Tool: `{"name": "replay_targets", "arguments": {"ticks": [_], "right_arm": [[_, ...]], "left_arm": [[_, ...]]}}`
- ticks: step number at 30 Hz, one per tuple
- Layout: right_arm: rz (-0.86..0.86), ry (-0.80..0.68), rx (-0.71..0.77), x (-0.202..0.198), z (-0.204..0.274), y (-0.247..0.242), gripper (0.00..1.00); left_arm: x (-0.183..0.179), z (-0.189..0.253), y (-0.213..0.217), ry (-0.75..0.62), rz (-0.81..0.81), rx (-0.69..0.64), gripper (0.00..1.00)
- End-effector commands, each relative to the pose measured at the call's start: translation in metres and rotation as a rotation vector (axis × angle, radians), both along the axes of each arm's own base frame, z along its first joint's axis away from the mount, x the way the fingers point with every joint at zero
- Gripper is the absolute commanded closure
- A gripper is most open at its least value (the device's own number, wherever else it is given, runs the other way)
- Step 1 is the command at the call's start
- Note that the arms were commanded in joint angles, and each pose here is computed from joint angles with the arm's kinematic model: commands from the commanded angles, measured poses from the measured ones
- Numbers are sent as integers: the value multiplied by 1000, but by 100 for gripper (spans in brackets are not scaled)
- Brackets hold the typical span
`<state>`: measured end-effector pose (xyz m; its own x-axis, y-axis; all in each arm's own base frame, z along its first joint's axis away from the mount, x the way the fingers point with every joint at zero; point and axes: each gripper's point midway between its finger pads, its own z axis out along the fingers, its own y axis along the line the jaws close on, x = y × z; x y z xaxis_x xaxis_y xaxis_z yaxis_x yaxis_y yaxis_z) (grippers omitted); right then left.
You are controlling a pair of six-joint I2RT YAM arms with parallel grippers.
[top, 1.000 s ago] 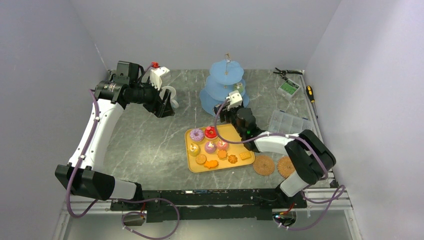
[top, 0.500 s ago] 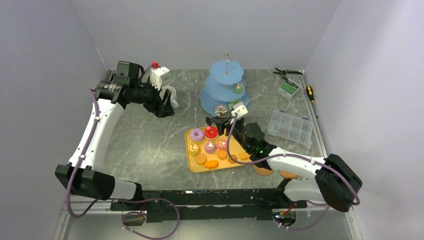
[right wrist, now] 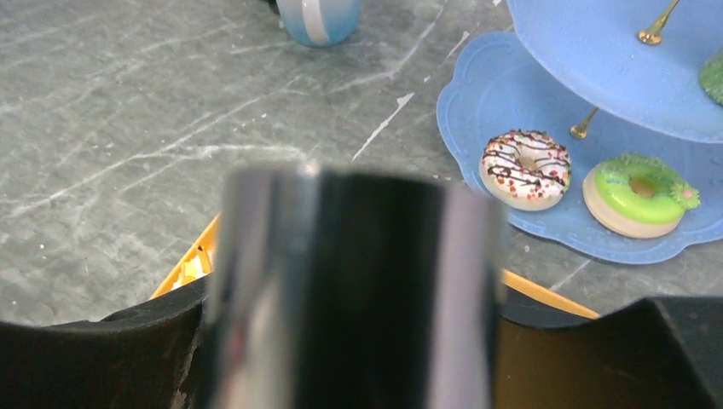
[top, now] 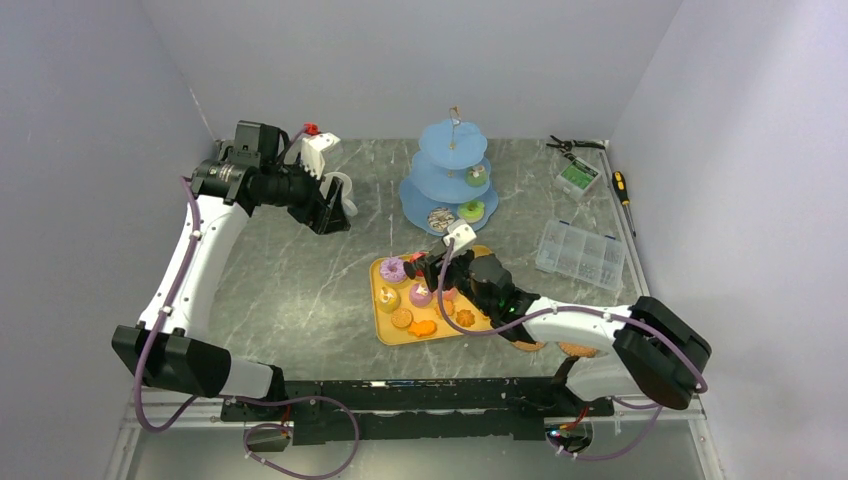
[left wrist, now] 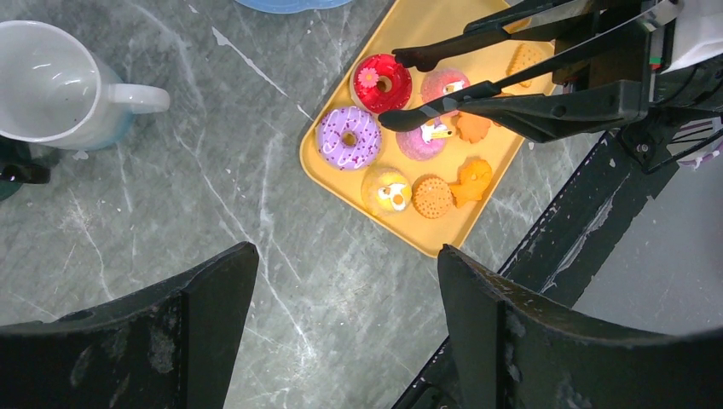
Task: Serve the afternoon tea
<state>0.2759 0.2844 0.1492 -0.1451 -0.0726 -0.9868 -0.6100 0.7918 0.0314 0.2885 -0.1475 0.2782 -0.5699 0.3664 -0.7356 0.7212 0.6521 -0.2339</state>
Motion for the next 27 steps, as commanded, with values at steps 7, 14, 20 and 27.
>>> {"name": "replay_targets", "arguments": {"ticks": [7, 14, 20, 27], "right_arm": [[25, -35, 49, -9, 27, 1, 36], [-36, -10, 42, -24, 23, -27, 36], [-96, 19, 3, -31, 9, -52, 37], [-113, 31, -22, -31, 1, -57, 37]], "left_arm": [[-1, 17, -3, -30, -9, -36, 17], [-2, 15, -3, -28, -11, -34, 17], [-2, 16, -4, -26, -11, -42, 17], [-2, 18, -5, -26, -12, -49, 17]]}}
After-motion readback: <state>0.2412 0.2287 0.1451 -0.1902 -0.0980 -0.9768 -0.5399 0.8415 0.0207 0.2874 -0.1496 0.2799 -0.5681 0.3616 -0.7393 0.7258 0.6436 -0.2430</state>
